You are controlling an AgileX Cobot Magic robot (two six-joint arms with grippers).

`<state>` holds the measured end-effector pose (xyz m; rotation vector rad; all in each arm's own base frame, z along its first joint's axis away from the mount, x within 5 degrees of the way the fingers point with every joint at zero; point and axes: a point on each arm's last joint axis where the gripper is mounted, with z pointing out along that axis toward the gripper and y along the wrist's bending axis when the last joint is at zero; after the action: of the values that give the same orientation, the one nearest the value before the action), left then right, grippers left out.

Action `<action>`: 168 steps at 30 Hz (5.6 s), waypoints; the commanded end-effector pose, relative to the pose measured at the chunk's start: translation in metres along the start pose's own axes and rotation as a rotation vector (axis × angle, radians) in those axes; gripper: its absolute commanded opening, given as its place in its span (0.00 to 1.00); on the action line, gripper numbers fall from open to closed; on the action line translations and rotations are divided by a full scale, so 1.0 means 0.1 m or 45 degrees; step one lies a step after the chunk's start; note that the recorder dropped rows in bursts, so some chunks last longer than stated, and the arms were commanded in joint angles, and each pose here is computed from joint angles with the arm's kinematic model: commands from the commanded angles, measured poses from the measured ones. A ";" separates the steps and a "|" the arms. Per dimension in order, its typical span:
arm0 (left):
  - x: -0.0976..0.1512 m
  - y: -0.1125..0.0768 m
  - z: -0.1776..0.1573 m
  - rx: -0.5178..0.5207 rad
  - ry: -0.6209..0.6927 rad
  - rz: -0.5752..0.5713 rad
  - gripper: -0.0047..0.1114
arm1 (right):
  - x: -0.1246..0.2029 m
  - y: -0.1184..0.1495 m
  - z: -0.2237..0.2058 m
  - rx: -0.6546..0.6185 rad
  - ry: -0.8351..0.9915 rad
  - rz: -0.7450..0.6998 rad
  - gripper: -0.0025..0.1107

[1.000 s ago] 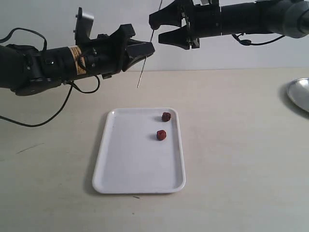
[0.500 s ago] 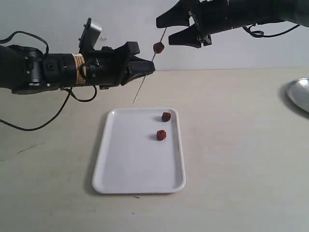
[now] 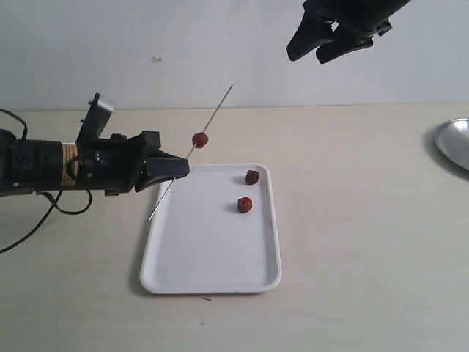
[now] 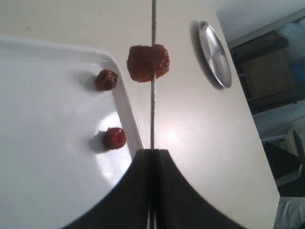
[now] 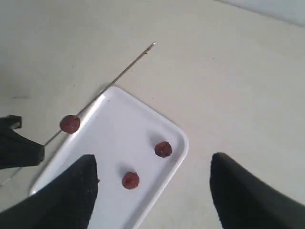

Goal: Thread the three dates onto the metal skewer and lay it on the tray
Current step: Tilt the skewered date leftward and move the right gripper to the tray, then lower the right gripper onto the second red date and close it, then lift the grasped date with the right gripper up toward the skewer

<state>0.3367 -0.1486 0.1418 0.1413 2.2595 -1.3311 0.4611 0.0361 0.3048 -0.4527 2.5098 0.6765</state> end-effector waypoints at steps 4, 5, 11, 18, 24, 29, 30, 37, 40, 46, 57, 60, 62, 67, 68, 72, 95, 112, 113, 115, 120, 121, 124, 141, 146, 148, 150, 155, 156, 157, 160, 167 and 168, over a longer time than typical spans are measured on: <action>0.19 0.06 -0.18 0.140 -0.067 0.034 0.04 | 0.02 0.36 0.32 0.110 0.166 -0.201 0.59; 0.21 0.07 -0.20 0.145 -0.068 0.033 0.04 | 0.05 0.38 0.40 0.143 0.213 -0.233 0.59; 0.27 0.17 -0.42 0.221 -0.112 0.057 0.04 | 0.21 0.63 0.91 0.258 0.410 -0.425 0.58; 0.25 0.35 -0.68 0.199 -0.169 0.024 0.04 | 0.42 0.55 1.56 0.333 0.568 -0.610 0.55; 0.26 0.35 -0.68 0.199 -0.160 0.058 0.04 | 0.45 0.43 1.81 0.343 0.520 -0.705 0.55; 0.26 0.35 -0.68 0.199 -0.160 0.058 0.04 | 0.48 0.40 1.88 0.339 0.519 -0.738 0.55; 0.26 0.35 -0.68 0.199 -0.160 0.058 0.04 | 0.48 0.40 1.89 0.340 0.516 -0.739 0.55; 0.26 0.35 -0.68 0.200 -0.155 0.060 0.04 | 0.53 0.34 2.02 0.338 0.516 -0.760 0.55; 0.26 0.35 -0.68 0.200 -0.155 0.060 0.04 | 0.55 0.31 2.07 0.332 0.528 -0.781 0.55; 0.26 0.35 -0.68 0.198 -0.157 0.089 0.04 | 0.59 0.28 2.13 0.329 0.537 -0.778 0.55; 0.26 0.35 -0.68 0.198 -0.157 0.092 0.04 | 0.58 0.29 2.14 0.327 0.518 -0.746 0.48; 0.26 0.35 -0.68 0.198 -0.157 0.092 0.04 | 0.59 0.30 2.14 0.320 0.518 -0.740 0.47; 0.27 0.35 -0.68 0.198 -0.154 0.093 0.04 | 0.59 0.30 2.14 0.318 0.526 -0.738 0.47; 0.27 0.35 -0.68 0.199 -0.151 0.095 0.04 | 0.61 0.30 2.13 0.311 0.546 -0.733 0.47; 0.27 0.35 -0.68 0.199 -0.149 0.096 0.04 | 0.61 0.30 2.13 0.311 0.546 -0.733 0.47; 0.28 0.35 -0.68 0.201 -0.140 0.100 0.04 | 0.61 0.30 2.13 0.311 0.548 -0.730 0.47; 0.28 0.35 -0.68 0.201 -0.139 0.098 0.04 | 0.64 0.30 2.18 0.279 0.548 -0.691 0.47; 0.28 0.35 -0.68 0.201 -0.139 0.098 0.04 | 0.70 0.22 2.28 0.325 0.563 -0.661 0.40; 0.28 0.35 -0.68 0.202 -0.135 0.100 0.04 | 0.70 0.22 2.28 0.325 0.561 -0.651 0.39; 0.28 0.35 -0.68 0.202 -0.135 0.100 0.04 | 0.70 0.22 2.28 0.333 0.555 -0.620 0.39; 0.28 0.35 -0.68 0.202 -0.135 0.100 0.04 | 0.70 0.22 2.29 0.348 0.540 -0.553 0.39; 0.28 0.35 -0.68 0.202 -0.135 0.100 0.04 | 0.70 0.22 2.29 0.349 0.540 -0.547 0.39; 0.28 0.35 -0.68 0.202 -0.135 0.100 0.04 | 0.70 0.22 2.29 0.357 0.531 -0.510 0.39; 0.28 0.35 -0.68 0.203 -0.130 0.103 0.04 | 0.71 0.22 2.28 0.400 0.504 -0.268 0.39; 0.29 0.35 -0.68 0.203 -0.127 0.104 0.04 | 0.72 0.22 2.28 0.405 0.531 -0.272 0.31; 0.29 0.35 -0.68 0.203 -0.127 0.104 0.04 | 0.72 0.22 2.28 0.405 0.531 -0.272 0.29; 0.29 0.35 -0.68 0.203 -0.127 0.104 0.04 | 0.72 0.22 2.28 0.405 0.531 -0.272 0.28; 0.29 0.35 -0.68 0.203 -0.127 0.104 0.04 | 0.71 0.22 2.28 0.411 0.511 -0.247 0.24; 0.29 0.35 -0.68 0.203 -0.127 0.104 0.04 | 0.71 0.22 2.28 0.412 0.509 -0.247 0.23; 0.29 0.35 -0.68 0.203 -0.127 0.104 0.04 | 0.71 0.22 2.28 0.412 0.508 -0.245 0.23; 0.29 0.35 -0.68 0.204 -0.122 0.106 0.04 | 0.71 0.22 2.28 0.414 0.506 -0.234 0.23; 0.29 0.35 -0.68 0.205 -0.116 0.103 0.04 | 0.71 0.22 2.28 0.417 0.496 -0.194 0.18; 0.29 0.35 -0.68 0.205 -0.116 0.103 0.04 | 0.71 0.22 2.28 0.418 0.498 -0.187 0.18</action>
<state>0.2991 -0.0783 0.1239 0.2103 2.0649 -1.4308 0.4807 0.1659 0.1085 -0.7007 2.8160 0.1311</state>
